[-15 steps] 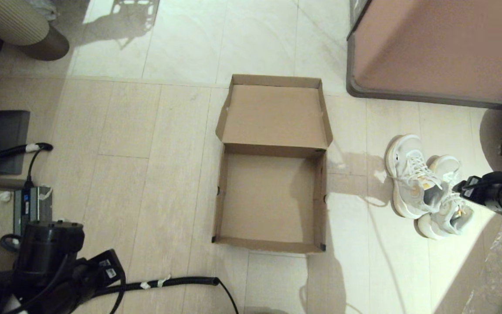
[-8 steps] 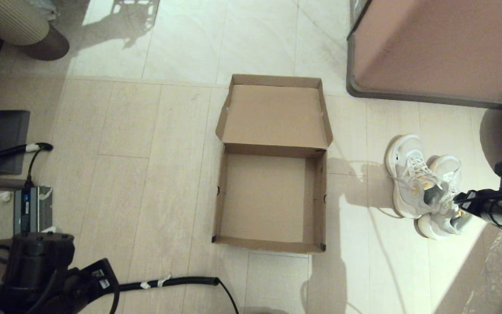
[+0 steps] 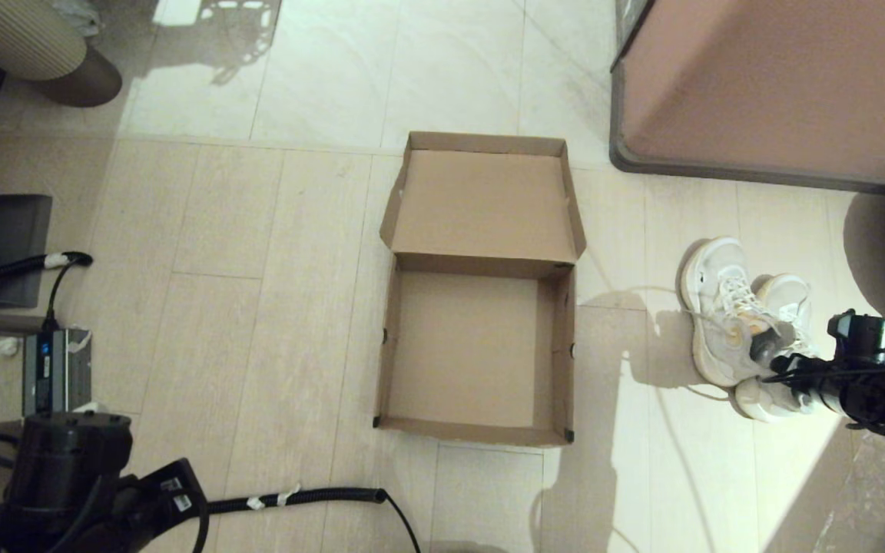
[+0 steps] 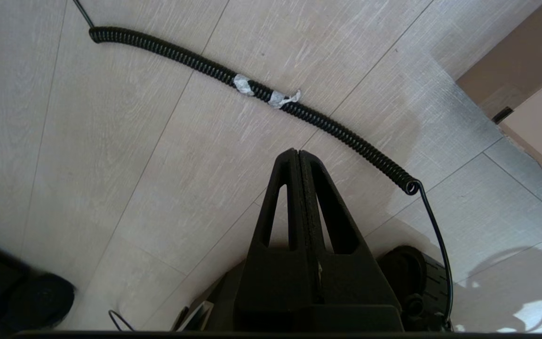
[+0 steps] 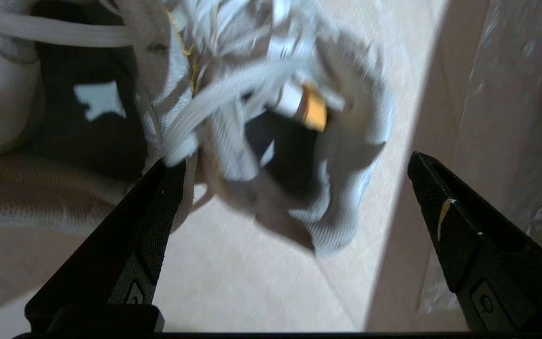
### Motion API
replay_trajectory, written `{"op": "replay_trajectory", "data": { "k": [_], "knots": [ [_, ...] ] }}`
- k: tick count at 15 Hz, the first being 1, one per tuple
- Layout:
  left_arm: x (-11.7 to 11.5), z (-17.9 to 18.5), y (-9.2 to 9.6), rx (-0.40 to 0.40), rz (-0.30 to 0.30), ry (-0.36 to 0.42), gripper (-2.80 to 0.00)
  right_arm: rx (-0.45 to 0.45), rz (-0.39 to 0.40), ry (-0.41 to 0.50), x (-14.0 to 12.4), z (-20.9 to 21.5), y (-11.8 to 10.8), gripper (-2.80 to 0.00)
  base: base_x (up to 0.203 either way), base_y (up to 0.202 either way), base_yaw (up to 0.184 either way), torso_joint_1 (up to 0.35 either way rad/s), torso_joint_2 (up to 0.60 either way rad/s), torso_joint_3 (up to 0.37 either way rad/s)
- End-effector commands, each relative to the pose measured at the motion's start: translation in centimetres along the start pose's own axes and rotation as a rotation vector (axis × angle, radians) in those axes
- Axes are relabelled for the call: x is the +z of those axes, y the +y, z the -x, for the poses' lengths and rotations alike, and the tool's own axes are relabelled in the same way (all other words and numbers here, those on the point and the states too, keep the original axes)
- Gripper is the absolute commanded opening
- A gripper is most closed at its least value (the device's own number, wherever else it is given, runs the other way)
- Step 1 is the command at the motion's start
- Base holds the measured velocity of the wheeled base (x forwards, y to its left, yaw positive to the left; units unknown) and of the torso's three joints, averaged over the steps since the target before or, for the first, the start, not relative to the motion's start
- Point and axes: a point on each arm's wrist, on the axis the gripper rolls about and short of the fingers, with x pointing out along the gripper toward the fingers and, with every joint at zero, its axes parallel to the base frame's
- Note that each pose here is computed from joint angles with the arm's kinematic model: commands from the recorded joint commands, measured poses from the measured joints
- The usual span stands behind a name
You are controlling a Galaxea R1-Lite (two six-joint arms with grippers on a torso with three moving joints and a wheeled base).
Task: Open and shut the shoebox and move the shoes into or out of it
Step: Put the shoes into the shoe box
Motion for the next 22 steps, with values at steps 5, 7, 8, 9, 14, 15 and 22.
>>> {"op": "replay_trajectory", "data": {
  "k": [5, 7, 8, 9, 14, 15, 22],
  "knots": [
    [-0.1, -0.2, 0.0, 0.010, -0.004, 0.007, -2.80, 0.077, 0.111, 0.006, -1.6, -2.8, 1.7, 0.00, 0.000, 0.000, 0.000, 0.000, 0.00, 0.000],
    [-0.1, -0.3, 0.0, 0.010, -0.004, 0.006, -2.80, 0.077, 0.114, 0.019, -2.0, -2.7, 1.9, 0.00, 0.000, 0.000, 0.000, 0.000, 0.00, 0.000],
    [-0.2, -0.3, 0.0, 0.011, -0.005, 0.008, -2.80, 0.076, 0.117, 0.027, -2.2, -2.5, 1.9, 0.00, 0.000, 0.000, 0.000, 0.000, 0.00, 0.000],
    [-0.2, -0.3, 0.0, 0.011, -0.004, 0.010, -2.80, 0.077, 0.121, 0.030, -2.3, -2.2, 2.1, 0.00, 0.000, 0.000, 0.000, 0.000, 0.00, 0.000],
    [-0.1, -0.4, -0.2, 0.007, -0.006, 0.015, -2.80, 0.056, 0.120, -0.048, 0.4, -0.1, 2.5, 0.00, 0.000, 0.000, 0.000, 0.000, 0.00, 0.000],
    [-0.1, -0.5, -0.2, 0.005, -0.006, 0.015, -2.80, 0.042, 0.122, -0.048, 0.4, 0.3, 2.4, 0.00, 0.000, 0.000, 0.000, 0.000, 0.00, 0.000],
    [-0.1, -0.4, -0.3, -0.001, -0.006, 0.012, -2.80, 0.029, 0.153, -0.003, -1.1, 2.7, 3.0, 0.00, 0.000, 0.000, 0.000, 0.000, 0.00, 0.000]
  ]
}}
